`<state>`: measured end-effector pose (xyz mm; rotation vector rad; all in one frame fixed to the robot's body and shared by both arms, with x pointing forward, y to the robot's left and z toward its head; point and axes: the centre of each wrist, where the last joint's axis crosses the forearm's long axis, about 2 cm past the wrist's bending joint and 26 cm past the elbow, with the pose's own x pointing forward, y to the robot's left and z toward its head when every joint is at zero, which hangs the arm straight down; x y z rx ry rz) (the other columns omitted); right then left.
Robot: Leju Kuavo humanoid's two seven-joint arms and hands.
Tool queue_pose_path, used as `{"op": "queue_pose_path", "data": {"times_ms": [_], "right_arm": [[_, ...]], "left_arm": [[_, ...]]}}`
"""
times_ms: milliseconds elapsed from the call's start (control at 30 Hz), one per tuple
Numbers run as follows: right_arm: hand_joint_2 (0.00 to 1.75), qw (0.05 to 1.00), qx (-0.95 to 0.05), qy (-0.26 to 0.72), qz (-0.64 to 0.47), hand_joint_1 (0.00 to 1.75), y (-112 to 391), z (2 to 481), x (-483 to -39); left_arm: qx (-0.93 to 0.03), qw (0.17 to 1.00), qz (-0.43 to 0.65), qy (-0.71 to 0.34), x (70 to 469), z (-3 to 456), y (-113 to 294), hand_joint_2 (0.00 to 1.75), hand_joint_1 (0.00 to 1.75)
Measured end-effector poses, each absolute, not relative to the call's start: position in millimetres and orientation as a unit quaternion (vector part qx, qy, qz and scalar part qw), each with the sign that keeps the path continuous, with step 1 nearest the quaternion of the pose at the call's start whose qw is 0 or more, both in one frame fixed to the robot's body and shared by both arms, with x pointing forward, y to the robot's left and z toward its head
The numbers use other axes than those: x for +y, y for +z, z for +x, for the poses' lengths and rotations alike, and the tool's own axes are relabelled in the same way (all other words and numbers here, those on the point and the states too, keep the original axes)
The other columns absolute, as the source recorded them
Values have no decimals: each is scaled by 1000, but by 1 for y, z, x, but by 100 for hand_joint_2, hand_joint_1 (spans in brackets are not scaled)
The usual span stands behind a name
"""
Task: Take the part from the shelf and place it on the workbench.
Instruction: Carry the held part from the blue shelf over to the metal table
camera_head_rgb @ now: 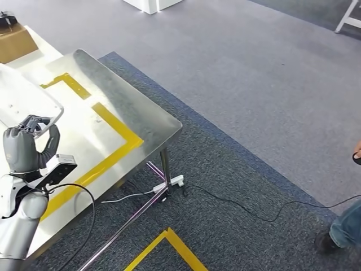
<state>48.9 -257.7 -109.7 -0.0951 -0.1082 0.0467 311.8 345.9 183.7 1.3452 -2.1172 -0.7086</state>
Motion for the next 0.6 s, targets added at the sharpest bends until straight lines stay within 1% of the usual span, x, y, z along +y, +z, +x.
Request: {"op": "queue_pose_path", "data": {"times_ms": [367, 600], "right_arm": [[0, 997, -55, 27, -49, 0, -109, 49, -256], [0, 997, -57, 26, -52, 0, -109, 51, -256]], "left_arm": [[-746, 218, 551, -305, 349, 315, 181, 175, 175], [-734, 198, 561, -328, 345, 319, 181, 175, 175]]}}
